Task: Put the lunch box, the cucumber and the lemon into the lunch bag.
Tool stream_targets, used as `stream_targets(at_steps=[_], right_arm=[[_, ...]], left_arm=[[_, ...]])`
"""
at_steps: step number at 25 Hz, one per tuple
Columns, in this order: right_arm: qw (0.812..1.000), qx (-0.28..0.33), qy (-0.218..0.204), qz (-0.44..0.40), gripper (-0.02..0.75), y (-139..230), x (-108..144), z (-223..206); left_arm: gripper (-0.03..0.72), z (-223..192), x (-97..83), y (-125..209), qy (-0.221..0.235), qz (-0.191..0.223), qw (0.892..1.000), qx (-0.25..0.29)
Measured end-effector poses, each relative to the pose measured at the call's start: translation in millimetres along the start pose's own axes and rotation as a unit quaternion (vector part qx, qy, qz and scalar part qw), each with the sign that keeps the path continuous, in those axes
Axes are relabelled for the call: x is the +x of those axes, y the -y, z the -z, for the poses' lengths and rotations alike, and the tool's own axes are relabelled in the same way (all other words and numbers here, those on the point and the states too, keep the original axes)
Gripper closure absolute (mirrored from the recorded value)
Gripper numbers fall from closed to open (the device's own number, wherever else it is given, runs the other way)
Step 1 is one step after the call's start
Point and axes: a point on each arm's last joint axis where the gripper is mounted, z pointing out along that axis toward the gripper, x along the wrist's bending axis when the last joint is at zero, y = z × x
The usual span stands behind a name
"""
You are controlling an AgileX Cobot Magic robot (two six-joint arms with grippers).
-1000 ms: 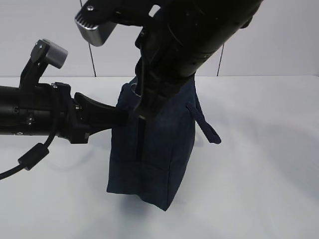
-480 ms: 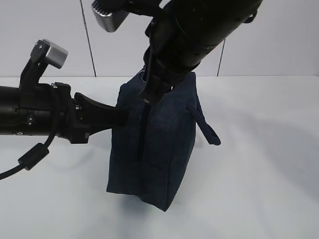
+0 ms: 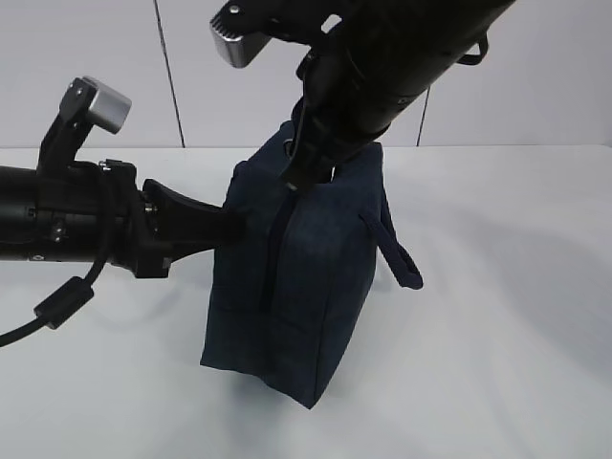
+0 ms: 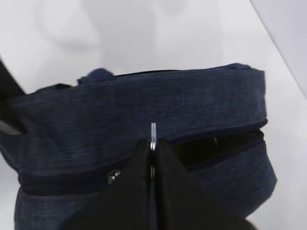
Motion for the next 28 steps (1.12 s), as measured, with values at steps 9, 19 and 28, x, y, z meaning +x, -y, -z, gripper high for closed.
stream_targets(at_steps=[9, 19, 28], right_arm=[[1.000, -0.010, 0.009, -0.015, 0.730, 4, -14, -18], [0.996, -0.047, -0.014, -0.073, 0.730, 17, -45, -32], [0.980, -0.126, -0.071, -0.134, 0.730, 38, -85, -43]], left_arm=[[0.686, 0, -0.2, 0, 0.001, 0.000, 1.000, 0.000], [0.687, 0, -0.2, 0, 0.001, -0.003, 1.000, 0.001], [0.687, 0, -0.3, 1, 0.002, -0.007, 1.000, 0.005]])
